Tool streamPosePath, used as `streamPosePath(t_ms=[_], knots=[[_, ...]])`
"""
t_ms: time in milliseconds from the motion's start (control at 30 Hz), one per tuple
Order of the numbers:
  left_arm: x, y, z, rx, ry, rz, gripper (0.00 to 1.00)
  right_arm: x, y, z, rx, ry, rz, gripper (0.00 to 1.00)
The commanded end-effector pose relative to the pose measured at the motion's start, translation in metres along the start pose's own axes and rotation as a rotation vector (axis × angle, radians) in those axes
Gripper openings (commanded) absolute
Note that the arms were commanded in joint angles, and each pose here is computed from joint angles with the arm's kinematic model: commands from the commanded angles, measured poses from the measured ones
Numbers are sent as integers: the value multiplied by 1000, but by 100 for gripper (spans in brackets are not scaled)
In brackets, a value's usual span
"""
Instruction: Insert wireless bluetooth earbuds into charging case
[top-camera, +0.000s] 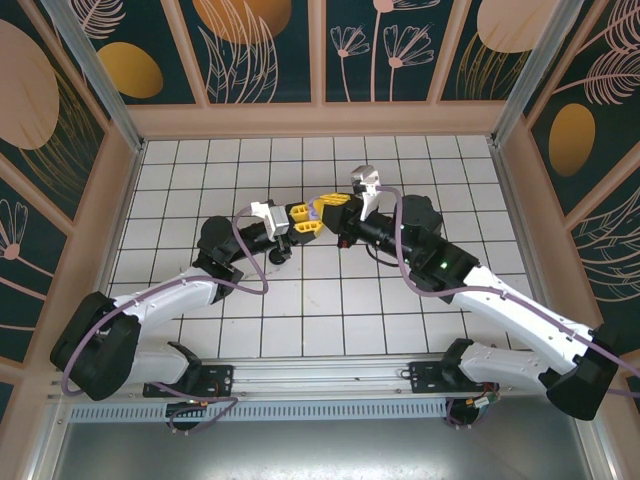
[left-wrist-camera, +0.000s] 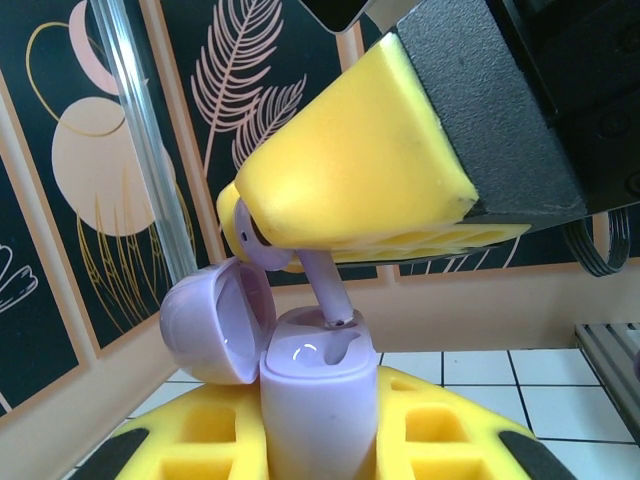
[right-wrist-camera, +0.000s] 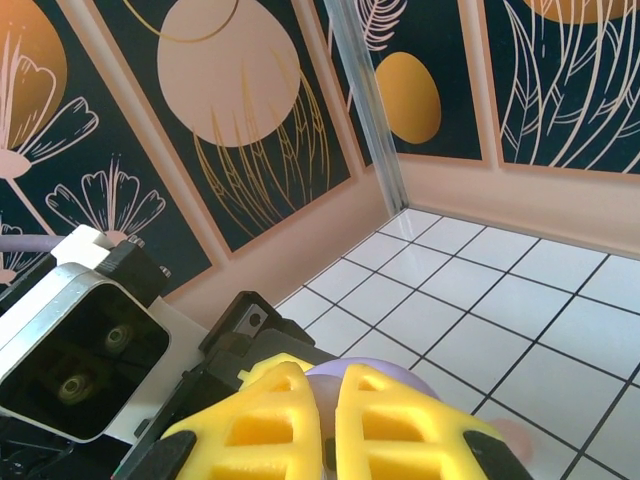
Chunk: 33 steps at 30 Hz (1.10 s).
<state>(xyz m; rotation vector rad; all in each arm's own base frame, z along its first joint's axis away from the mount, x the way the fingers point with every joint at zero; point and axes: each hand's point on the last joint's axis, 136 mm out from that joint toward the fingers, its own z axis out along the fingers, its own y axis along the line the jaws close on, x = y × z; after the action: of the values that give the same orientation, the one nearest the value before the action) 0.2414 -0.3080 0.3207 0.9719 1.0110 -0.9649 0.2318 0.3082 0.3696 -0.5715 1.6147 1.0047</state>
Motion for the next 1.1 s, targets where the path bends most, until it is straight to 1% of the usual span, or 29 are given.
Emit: streamPosePath(t_ms=[0,233,733,933,1067], knots=[[-26,-7,0,29,-69,48,0,7,0,5,-15,28,17,0],[-30,-7,1,27,-80,50,0,17,-2,7,-13,68,20,0],[-37,-3,3,16,-102,38,0,29,-5,3,2,111,19,0],[-48,-5,2,23,-134,39,0,54,-19,6,68,183,-14,0],[-52,-4,1,17,-149,39,0,65,-26,4,94,209,-12,0]])
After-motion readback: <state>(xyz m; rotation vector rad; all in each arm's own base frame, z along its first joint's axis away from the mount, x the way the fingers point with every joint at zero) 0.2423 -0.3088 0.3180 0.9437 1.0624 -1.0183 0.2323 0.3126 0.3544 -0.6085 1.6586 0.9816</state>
